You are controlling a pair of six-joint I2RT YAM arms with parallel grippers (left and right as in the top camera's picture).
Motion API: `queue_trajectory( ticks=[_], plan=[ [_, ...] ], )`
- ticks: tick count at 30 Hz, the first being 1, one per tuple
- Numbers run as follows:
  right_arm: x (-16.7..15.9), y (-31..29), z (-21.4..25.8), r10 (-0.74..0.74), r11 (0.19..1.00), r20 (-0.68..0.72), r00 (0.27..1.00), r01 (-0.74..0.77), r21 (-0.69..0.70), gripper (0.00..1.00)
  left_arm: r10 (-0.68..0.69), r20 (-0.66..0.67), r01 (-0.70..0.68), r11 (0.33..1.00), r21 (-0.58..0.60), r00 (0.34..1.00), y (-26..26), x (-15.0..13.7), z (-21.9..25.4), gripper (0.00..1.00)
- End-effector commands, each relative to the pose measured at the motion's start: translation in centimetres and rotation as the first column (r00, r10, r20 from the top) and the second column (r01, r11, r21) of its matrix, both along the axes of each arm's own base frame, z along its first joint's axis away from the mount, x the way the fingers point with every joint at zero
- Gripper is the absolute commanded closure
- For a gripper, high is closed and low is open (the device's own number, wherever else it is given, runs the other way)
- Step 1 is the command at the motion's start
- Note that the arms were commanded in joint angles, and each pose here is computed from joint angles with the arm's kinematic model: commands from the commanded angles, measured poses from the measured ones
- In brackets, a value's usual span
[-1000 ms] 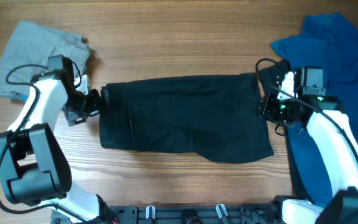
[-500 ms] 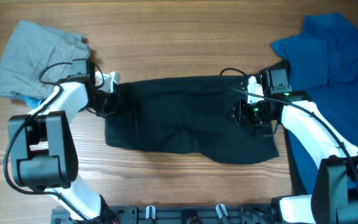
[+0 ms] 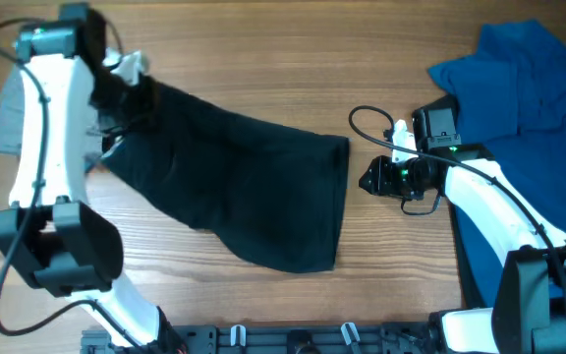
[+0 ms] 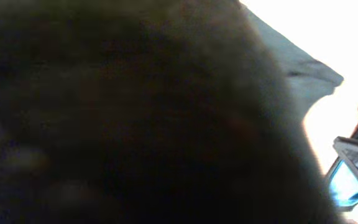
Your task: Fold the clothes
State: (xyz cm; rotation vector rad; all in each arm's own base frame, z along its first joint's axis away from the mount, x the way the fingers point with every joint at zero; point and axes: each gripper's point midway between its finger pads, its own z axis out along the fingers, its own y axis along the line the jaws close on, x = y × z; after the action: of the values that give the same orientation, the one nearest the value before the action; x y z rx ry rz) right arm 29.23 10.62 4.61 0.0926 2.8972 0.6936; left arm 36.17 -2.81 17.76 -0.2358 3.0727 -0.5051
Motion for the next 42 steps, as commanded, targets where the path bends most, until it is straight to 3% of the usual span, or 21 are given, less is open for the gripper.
queue_trajectory(
  ticks=[1, 5, 8, 13, 14, 15, 18, 21, 25, 26, 27, 29, 32, 37, 39, 41, 42],
  plan=[
    [-0.3, -0.1, -0.5, -0.014, 1.000, -0.021, 1.000, 0.013, -0.009, 0.62, -0.109, -0.005, 0.109, 0.994, 0.003, 0.994, -5.5, -0.2, -0.5, 0.96],
    [-0.3, -0.2, -0.6, -0.031, 0.999, -0.028, 0.999, 0.031, -0.011, 0.62, -0.179, -0.013, 0.179, 0.984, 0.001, 0.984, -11.8, -1.0, -2.2, 0.96],
    [-0.3, -0.3, -0.6, -0.037, 0.999, -0.030, 0.999, 0.036, -0.018, 0.61, -0.283, -0.022, 0.283, 0.959, 0.006, 0.959, -16.5, -3.0, -4.6, 0.89],
    [-0.3, -0.4, -0.7, -0.053, 0.998, -0.036, 0.998, 0.052, -0.024, 0.58, -0.373, -0.008, 0.373, 0.928, -0.011, 0.928, -24.9, -7.4, -8.5, 0.89],
    [-0.3, -0.5, -0.7, -0.057, 0.998, -0.037, 0.998, 0.056, -0.026, 0.56, -0.414, -0.009, 0.414, 0.910, -0.004, 0.910, -26.0, -8.7, -8.7, 0.73],
    [-0.3, -0.5, -0.7, -0.056, 0.998, -0.037, 0.998, 0.055, -0.026, 0.56, -0.441, -0.013, 0.441, 0.897, 0.002, 0.897, -26.7, -9.6, -8.8, 0.00],
    [-0.3, -0.5, -0.7, -0.038, 0.999, -0.028, 0.999, 0.037, -0.029, 0.55, -0.430, -0.035, 0.431, 0.901, 0.045, 0.902, -25.5, -9.6, -7.9, 0.00],
    [-0.1, -0.3, -0.5, -0.016, 1.000, -0.011, 1.000, 0.016, -0.023, 0.58, -0.331, -0.031, 0.332, 0.941, 0.071, 0.943, -21.7, -6.8, -4.3, 0.00],
    [0.7, 3.6, 4.8, 0.148, 0.967, 0.156, 0.977, -0.176, 0.182, 0.62, -0.182, 0.016, 0.179, 0.976, 0.121, 0.983, -14.3, -2.7, -2.4, 0.01],
    [0.6, 4.7, 6.6, 0.167, 0.953, 0.208, 0.964, -0.211, 0.217, 0.65, -0.139, 0.002, 0.138, 0.983, 0.123, 0.990, -12.7, -2.2, -2.8, 0.27],
    [0.5, 5.3, 7.9, 0.171, 0.949, 0.249, 0.953, -0.227, 0.220, 0.71, -0.107, -0.024, 0.109, 0.989, 0.102, 0.994, -11.8, -2.1, -3.9, 0.94],
    [0.5, 6.1, 9.1, 0.167, 0.943, 0.279, 0.946, -0.236, 0.236, 0.82, -0.108, -0.074, 0.111, 0.993, 0.036, 0.991, -12.6, -3.0, -6.1, 0.96],
    [1.6, 4.8, 8.3, 0.060, 0.978, 0.235, 0.970, -0.105, 0.182, 0.86, -0.292, -0.109, 0.258, 0.933, -0.251, 0.950, -18.9, -7.5, -9.6, 0.96],
    [2.2, 4.8, 8.5, 0.013, 0.978, 0.231, 0.973, -0.060, 0.198, 0.86, -0.490, -0.114, 0.459, 0.861, -0.219, 0.864, -22.8, -16.0, -17.6, 0.96],
    [1.9, 5.3, 8.8, 0.025, 0.971, 0.226, 0.974, -0.077, 0.226, 0.86, -0.442, -0.174, 0.422, 0.896, -0.142, 0.880, -21.5, -16.9, -18.8, 0.96],
    [1.4, 6.0, 9.3, 0.061, 0.956, 0.234, 0.970, -0.124, 0.267, 0.87, -0.395, -0.178, 0.372, 0.916, -0.152, 0.901, -20.9, -15.4, -17.1, 0.95],
    [0.6, 7.3, 10.0, 0.126, 0.927, 0.256, 0.958, -0.206, 0.314, 0.87, -0.342, -0.169, 0.315, 0.934, -0.168, 0.924, -20.1, -13.4, -14.6, 0.81]
  ],
)
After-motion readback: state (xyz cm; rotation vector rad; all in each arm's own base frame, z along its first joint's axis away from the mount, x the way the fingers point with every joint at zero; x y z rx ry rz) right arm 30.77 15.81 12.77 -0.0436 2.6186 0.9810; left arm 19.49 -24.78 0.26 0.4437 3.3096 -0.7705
